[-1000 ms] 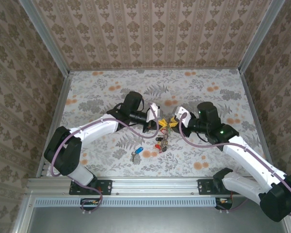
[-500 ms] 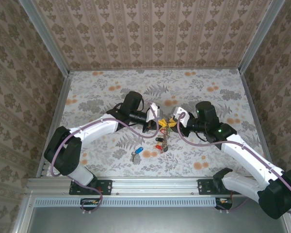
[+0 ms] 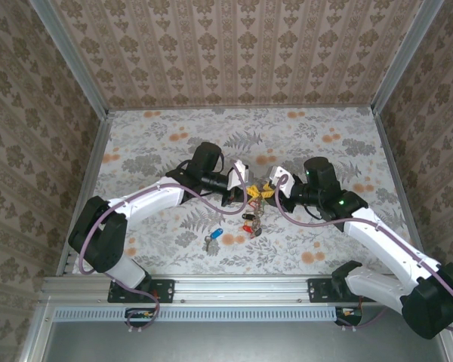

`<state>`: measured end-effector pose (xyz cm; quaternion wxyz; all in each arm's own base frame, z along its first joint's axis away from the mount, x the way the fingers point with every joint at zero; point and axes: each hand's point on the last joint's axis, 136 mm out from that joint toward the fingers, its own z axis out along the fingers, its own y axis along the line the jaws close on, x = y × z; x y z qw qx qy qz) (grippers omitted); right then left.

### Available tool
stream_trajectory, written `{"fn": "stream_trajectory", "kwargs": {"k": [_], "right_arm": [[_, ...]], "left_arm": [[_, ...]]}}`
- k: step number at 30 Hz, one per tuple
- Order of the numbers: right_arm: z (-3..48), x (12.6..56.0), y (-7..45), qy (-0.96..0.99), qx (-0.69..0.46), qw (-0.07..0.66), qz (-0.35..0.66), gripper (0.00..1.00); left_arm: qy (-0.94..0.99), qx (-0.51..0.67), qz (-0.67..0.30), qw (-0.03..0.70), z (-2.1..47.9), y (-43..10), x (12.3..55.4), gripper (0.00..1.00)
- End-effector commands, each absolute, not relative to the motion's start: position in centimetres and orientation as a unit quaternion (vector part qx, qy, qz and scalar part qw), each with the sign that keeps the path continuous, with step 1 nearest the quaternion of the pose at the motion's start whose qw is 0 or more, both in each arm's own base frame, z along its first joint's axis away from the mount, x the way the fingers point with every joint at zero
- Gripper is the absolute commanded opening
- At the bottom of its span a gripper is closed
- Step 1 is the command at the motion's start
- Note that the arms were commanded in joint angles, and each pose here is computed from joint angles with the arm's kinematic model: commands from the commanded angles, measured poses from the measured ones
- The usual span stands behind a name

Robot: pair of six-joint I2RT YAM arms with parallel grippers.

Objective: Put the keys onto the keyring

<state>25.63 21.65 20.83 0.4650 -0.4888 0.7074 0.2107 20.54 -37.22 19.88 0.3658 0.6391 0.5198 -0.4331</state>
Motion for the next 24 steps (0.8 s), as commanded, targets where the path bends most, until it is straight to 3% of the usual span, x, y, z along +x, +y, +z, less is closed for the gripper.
{"fn": "stream_trajectory", "kwargs": {"k": [1, 8, 16, 24], "right_arm": [[21.2, 24.7, 21.7, 0.693, -0.502, 0.469, 0.219, 0.29], [21.0, 23.8, 22.0, 0.686, -0.51, 0.46, 0.239, 0.32], [19.9, 25.0, 21.7, 0.703, -0.504, 0.454, 0.215, 0.25], [19.7, 25.8, 21.8, 0.703, -0.5, 0.462, 0.207, 0.24]], "left_arm": [[0.46, 0.652, -0.44, 0.412, 24.2, -37.9, 20.1, 0.0], [0.459, 0.652, -0.439, 0.413, 24.3, -37.9, 20.0, 0.0], [0.457, 0.652, -0.441, 0.414, 24.5, -37.8, 19.9, 0.0], [0.456, 0.652, -0.443, 0.413, 24.5, -37.8, 19.8, 0.0]]}}
